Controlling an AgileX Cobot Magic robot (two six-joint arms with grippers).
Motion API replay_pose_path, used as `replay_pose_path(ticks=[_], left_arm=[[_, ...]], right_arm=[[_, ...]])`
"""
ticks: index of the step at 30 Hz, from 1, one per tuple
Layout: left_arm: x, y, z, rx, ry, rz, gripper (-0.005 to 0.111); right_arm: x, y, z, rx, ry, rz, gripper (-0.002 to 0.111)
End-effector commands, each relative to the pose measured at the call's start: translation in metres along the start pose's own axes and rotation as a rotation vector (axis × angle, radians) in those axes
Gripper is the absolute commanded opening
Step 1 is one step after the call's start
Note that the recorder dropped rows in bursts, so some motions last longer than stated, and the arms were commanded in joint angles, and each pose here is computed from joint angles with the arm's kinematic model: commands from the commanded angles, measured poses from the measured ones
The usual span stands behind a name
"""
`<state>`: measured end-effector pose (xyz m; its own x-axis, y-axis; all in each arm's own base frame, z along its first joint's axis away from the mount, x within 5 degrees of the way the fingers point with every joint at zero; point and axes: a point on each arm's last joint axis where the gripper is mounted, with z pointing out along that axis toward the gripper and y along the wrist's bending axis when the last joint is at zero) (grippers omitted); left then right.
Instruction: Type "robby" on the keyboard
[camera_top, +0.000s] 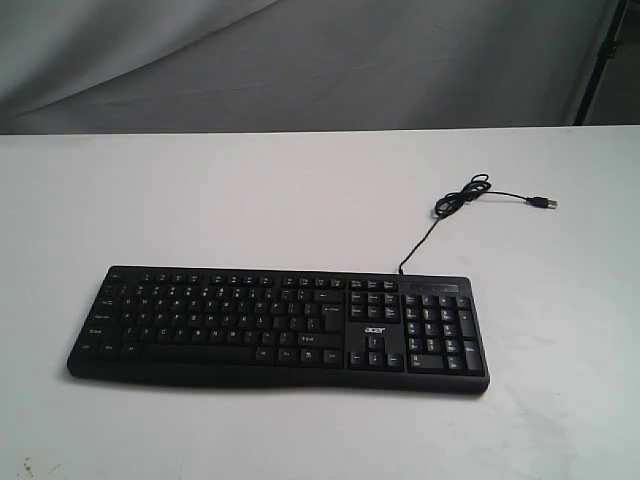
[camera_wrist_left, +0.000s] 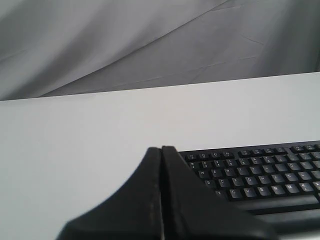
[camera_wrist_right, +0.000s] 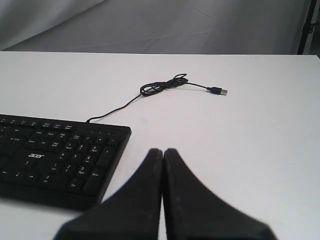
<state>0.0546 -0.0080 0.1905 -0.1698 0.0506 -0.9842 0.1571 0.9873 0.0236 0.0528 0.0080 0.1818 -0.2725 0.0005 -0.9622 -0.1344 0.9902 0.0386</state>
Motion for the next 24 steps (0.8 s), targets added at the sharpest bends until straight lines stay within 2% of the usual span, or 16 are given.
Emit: replay_pose_path(ticks=[1, 8, 11, 13, 19, 24], left_arm=[[0.001, 0.0, 0.0, 0.005, -0.005, 0.003, 0.0], [0.001, 0.0, 0.0, 0.005, -0.005, 0.003, 0.0], [0.001, 0.0, 0.0, 0.005, -0.005, 0.003, 0.0], [0.001, 0.0, 0.0, 0.005, -0.005, 0.003, 0.0], [0.001, 0.0, 0.0, 0.005, -0.005, 0.003, 0.0], [0.001, 0.0, 0.0, 0.005, -0.005, 0.003, 0.0]], right_arm=[[0.0, -0.001, 0.0, 0.012, -0.007, -0.009, 0.0], [0.0, -0.001, 0.0, 0.012, -0.007, -0.009, 0.0], [-0.006, -0.002, 0.0, 0.031, -0.075, -0.104, 0.0], [-0.018, -0.001, -0.002, 0.029, -0.206, -0.114, 0.0], [-0.061, 0.003, -0.025, 0.009, -0.757, -0.119, 0.0], [-0.079, 0.005, -0.048, 0.0, -1.084, -0.1, 0.0]])
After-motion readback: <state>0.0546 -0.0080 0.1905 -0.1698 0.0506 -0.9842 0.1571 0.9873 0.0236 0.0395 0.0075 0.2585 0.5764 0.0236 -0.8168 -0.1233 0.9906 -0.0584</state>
